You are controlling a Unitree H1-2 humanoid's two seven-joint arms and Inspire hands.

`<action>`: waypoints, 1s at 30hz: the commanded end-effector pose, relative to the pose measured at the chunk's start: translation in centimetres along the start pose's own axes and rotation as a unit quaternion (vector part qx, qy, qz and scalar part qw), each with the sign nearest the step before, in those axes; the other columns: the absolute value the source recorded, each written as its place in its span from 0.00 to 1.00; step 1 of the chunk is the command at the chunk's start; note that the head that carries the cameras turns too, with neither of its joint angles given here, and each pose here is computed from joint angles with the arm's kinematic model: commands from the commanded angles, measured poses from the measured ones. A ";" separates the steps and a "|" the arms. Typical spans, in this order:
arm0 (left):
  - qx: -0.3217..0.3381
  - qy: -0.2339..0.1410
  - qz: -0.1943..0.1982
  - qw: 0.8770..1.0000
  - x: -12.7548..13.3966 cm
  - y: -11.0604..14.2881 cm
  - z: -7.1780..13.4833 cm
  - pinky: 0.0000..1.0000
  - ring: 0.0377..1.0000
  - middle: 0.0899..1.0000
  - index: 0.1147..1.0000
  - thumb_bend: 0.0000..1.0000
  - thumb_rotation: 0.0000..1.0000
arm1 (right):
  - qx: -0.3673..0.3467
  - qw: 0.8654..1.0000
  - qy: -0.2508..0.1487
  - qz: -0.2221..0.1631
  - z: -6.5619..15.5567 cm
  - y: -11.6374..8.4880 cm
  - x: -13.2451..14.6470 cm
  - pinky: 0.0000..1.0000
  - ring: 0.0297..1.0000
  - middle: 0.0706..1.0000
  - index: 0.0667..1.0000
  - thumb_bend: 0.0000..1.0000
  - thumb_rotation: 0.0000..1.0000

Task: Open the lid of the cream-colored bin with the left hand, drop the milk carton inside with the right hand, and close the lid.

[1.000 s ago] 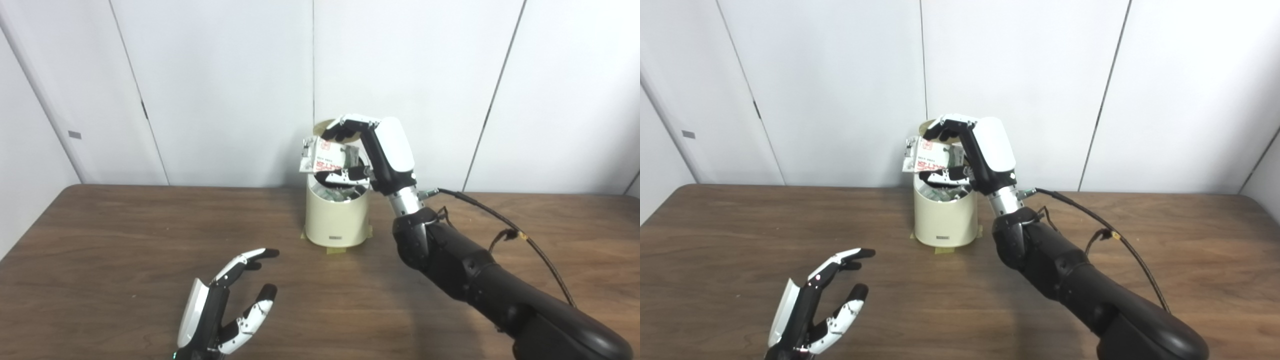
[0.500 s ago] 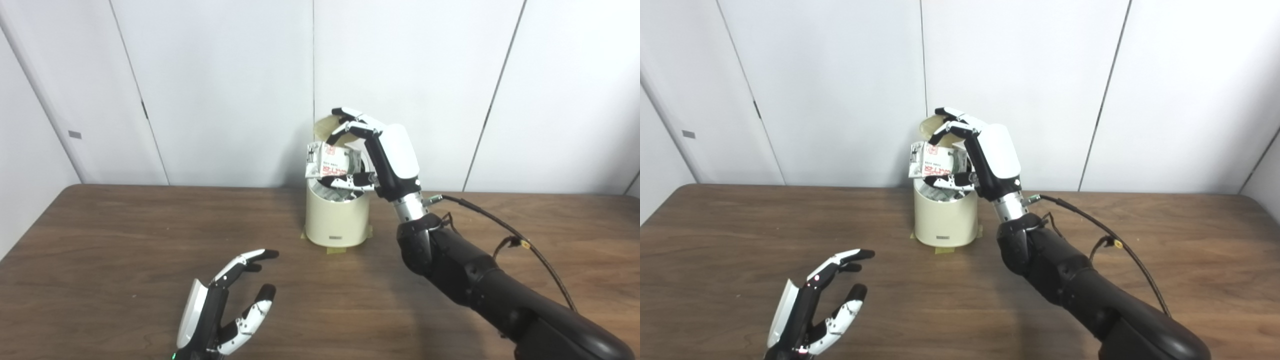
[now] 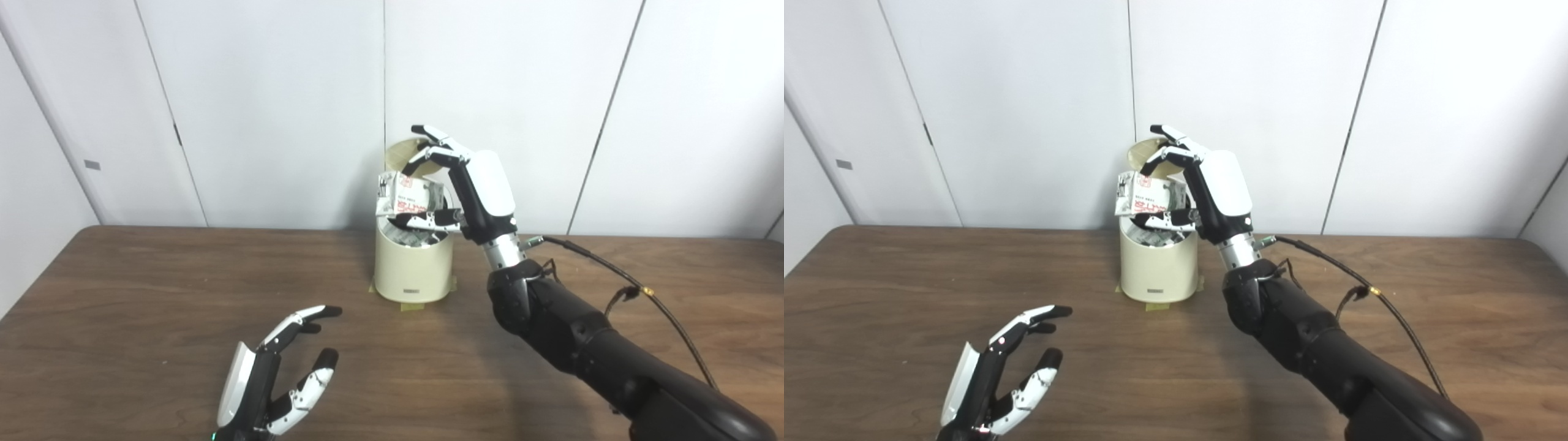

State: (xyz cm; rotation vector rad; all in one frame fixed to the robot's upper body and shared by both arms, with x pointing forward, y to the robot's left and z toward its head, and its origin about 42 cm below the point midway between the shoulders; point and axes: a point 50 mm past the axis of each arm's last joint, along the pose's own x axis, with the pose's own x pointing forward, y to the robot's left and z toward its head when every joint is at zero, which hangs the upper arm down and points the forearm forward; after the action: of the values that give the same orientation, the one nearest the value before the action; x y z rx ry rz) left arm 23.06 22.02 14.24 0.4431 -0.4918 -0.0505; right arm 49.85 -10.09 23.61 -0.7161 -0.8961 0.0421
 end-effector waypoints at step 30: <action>-0.014 0.024 0.015 1.000 -1.3 -1.4 0.1 0.72 0.79 0.74 0.71 0.45 0.67 | 0.027 0.999 -0.019 -0.040 1.8 -0.4 3.5 0.80 0.87 0.83 0.45 0.51 0.13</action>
State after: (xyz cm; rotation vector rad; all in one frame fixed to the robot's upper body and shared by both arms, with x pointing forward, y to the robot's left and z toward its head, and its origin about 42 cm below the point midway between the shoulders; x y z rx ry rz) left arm 23.09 21.96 14.18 0.4559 -0.4797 -0.0487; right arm 49.70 -8.98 23.26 -0.6937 -0.8775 0.0413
